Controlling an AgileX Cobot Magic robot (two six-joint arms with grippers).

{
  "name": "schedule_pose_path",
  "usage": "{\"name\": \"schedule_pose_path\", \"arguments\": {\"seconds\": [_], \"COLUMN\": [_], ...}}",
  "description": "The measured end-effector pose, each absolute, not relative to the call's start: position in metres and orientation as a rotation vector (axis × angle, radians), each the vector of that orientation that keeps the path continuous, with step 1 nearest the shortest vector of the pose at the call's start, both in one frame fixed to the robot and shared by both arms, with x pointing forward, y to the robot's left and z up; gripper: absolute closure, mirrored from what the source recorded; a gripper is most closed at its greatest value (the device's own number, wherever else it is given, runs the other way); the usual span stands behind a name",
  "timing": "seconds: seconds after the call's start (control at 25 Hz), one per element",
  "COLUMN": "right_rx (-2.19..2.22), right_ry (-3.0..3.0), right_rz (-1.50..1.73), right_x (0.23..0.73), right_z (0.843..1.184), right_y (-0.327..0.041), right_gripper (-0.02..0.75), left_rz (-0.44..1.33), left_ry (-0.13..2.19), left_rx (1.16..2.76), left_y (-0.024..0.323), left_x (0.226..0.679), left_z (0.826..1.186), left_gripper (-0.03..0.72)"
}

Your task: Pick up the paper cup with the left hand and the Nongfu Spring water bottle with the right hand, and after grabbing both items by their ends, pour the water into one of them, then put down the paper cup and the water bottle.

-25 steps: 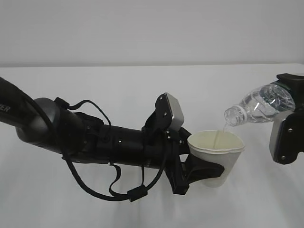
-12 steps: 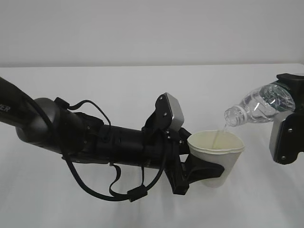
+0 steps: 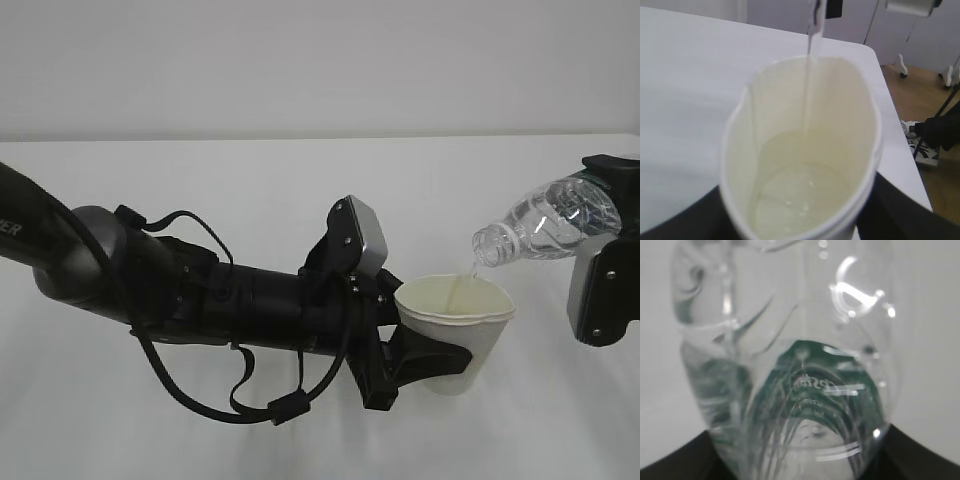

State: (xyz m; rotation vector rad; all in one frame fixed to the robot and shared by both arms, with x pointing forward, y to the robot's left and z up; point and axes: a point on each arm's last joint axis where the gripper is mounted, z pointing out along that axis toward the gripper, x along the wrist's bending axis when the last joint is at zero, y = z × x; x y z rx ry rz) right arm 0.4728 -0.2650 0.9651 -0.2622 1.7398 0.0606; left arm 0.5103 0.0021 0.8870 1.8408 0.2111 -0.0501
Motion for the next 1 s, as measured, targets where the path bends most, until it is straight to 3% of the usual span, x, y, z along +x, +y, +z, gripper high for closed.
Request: {"name": "schedule_pose_path", "arguments": {"seconds": [1.0], "right_rx": [-0.276], "right_ry": [1.733], "right_rz": [0.061], "right_x": [0.4736], "right_z": [0.9662], "right_y": [-0.2641], "right_gripper": [0.316], "left_rz": [-0.05], "left_ry": [0.21], "left_rx": [1.844], "left_y": [0.0022], "left_x": [0.5102], "left_z": [0.8867], "left_gripper": [0.286]}}
